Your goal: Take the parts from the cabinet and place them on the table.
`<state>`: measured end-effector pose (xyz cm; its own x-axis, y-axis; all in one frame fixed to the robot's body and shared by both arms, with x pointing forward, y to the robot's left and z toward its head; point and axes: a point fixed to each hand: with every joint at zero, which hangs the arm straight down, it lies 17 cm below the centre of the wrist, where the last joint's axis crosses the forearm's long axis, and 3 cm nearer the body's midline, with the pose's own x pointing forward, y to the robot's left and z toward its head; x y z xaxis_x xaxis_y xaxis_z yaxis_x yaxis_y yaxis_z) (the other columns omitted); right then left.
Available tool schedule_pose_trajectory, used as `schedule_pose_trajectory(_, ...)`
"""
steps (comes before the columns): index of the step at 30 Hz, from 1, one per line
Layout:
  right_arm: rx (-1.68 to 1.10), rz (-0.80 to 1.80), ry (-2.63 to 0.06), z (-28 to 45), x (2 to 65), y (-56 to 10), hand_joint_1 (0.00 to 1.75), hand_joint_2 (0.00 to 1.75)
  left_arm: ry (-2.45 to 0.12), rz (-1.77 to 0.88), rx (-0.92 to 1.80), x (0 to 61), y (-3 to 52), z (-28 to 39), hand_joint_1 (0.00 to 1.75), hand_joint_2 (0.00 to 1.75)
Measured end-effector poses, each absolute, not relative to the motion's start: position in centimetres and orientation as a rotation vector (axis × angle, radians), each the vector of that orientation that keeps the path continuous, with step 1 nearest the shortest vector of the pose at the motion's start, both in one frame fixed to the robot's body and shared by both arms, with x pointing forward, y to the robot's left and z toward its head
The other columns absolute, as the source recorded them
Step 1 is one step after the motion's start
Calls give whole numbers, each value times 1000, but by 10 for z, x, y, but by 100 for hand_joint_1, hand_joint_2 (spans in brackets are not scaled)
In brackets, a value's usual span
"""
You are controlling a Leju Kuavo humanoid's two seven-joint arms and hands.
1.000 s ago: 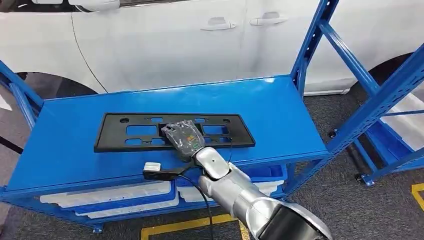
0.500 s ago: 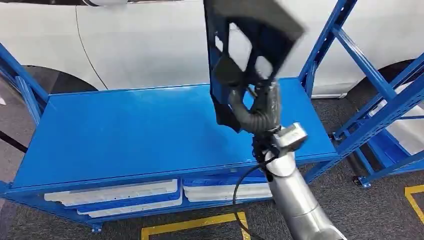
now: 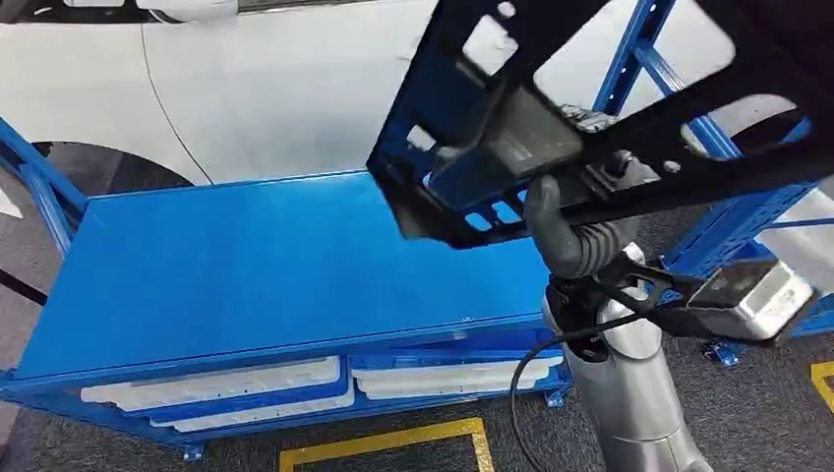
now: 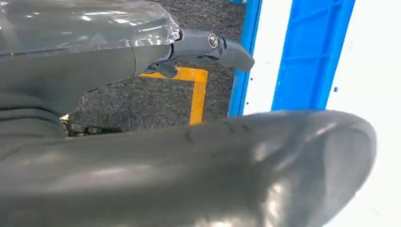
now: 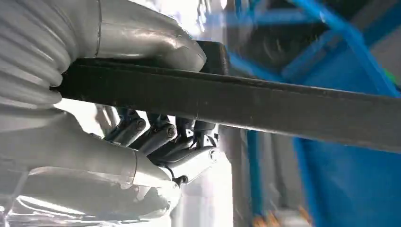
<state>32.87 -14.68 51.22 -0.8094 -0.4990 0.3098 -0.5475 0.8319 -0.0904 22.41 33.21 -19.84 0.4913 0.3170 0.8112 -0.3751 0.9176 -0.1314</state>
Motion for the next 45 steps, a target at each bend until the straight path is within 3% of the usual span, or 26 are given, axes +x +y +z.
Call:
schedule_pose_trajectory(4,1025,399,-2599,503,320,-127,173,175,-966,430,71,223,335,-199,0,0)
schedule_pose_trajectory(12,1162,455,-2497,477,312,-121,173,175,-924,466,123,198,350,-208,0,0)
schedule_pose_trajectory(45,1186,446,-2425,445,308,-120,173,175,-886,476,157,181,362,-215,0,0)
